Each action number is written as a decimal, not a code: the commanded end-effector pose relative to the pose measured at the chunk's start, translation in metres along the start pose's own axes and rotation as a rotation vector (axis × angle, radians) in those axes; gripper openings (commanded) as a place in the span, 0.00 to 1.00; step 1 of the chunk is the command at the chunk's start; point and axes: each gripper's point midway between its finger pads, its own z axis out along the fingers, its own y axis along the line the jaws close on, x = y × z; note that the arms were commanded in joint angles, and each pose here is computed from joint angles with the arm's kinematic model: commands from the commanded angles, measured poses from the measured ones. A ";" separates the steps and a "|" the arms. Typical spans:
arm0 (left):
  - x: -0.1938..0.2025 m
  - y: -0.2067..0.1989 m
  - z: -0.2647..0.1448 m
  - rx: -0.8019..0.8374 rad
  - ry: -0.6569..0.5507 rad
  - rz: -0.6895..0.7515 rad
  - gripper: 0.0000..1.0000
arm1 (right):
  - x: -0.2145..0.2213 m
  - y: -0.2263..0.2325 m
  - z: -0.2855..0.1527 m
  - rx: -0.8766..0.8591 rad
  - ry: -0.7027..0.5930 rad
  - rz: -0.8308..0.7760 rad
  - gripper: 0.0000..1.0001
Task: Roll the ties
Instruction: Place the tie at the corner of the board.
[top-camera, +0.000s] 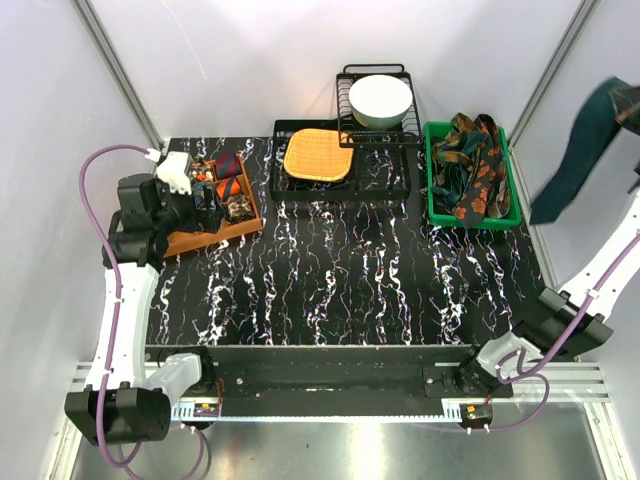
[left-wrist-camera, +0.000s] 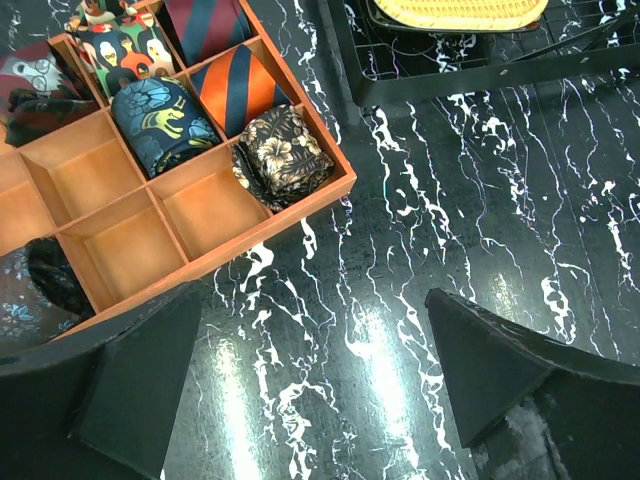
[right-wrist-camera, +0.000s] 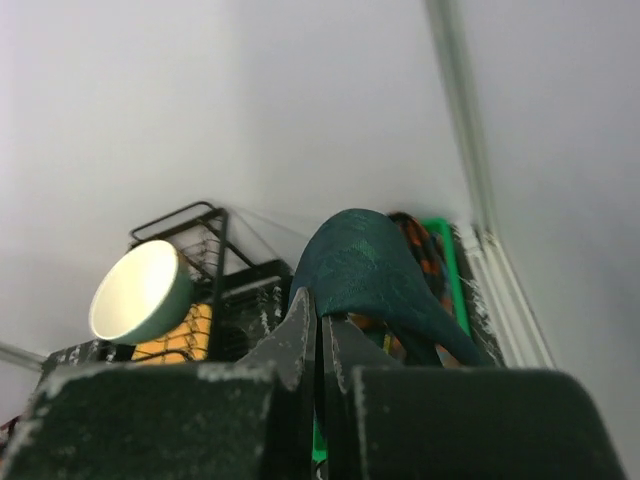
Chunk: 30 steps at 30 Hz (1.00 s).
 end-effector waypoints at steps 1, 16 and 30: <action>-0.012 -0.004 -0.011 0.014 -0.043 0.038 0.99 | 0.007 -0.019 -0.036 0.054 0.041 -0.020 0.00; -0.005 0.007 -0.011 -0.040 -0.019 0.031 0.99 | 0.198 0.128 -0.064 -0.191 0.381 -0.572 0.00; 0.016 -0.006 0.000 0.071 0.042 0.065 0.99 | 0.442 -0.001 -0.131 -0.077 0.979 -1.198 0.00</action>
